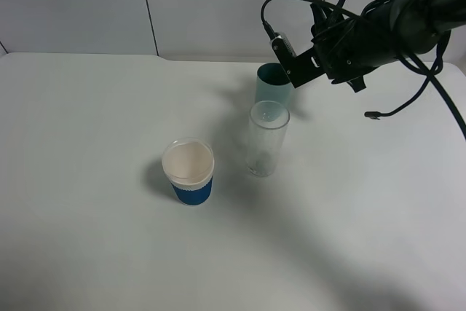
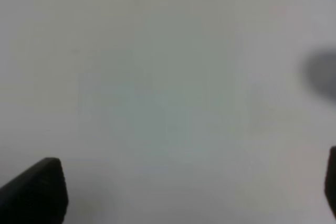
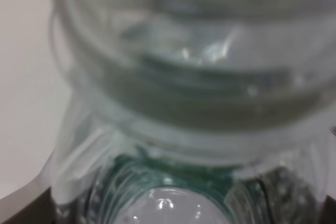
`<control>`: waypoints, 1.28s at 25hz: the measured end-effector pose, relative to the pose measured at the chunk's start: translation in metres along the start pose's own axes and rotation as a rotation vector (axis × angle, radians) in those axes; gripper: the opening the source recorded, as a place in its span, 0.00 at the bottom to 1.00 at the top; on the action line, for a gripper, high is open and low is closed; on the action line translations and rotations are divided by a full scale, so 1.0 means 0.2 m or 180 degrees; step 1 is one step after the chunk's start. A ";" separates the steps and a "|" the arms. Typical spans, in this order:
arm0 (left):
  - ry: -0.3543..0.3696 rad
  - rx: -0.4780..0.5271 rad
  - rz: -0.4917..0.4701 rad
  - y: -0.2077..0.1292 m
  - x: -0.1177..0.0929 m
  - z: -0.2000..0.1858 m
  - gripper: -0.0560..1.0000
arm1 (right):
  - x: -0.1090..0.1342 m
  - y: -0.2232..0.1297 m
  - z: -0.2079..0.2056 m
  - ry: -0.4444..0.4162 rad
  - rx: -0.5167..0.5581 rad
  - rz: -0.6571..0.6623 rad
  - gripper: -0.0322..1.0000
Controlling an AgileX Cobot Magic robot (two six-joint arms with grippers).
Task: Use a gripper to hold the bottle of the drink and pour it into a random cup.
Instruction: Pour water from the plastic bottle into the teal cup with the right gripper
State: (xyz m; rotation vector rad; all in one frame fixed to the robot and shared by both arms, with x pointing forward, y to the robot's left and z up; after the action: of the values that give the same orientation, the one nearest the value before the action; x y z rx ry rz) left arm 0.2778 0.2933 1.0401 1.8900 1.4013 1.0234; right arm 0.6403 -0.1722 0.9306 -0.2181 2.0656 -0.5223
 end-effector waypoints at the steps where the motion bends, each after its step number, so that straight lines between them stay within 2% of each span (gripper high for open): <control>1: 0.0000 0.0000 0.0000 0.00 0.00 0.00 0.99 | 0.00 0.00 0.00 0.0000 0.0000 0.0000 0.58; 19: 0.0000 0.0000 0.0000 0.00 0.00 0.00 0.99 | 0.00 0.00 0.00 0.0000 0.0002 0.0003 0.58; 25: 0.0000 0.0000 0.0000 0.00 0.00 0.00 0.99 | 0.00 0.00 0.00 0.0000 0.0002 0.0176 0.58; 32: 0.0000 0.0000 0.0000 0.00 0.00 0.00 0.99 | 0.00 0.00 0.00 -0.0002 0.0010 0.0174 0.58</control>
State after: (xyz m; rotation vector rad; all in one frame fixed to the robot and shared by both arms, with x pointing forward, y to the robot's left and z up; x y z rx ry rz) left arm 0.2778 0.2933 1.0401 1.8900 1.4013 1.0234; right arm 0.6403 -0.1726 0.9308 -0.1594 2.0642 -0.4921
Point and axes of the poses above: a point on each arm's last joint axis where the gripper is mounted, z pointing out along that axis toward the gripper, x along the wrist's bending axis when the last joint is at zero, y = z × x, the point moved 3 cm from there along z, pointing out along that axis toward the gripper, and after that the axes turned 13 degrees about z, right-handed, at the moved point
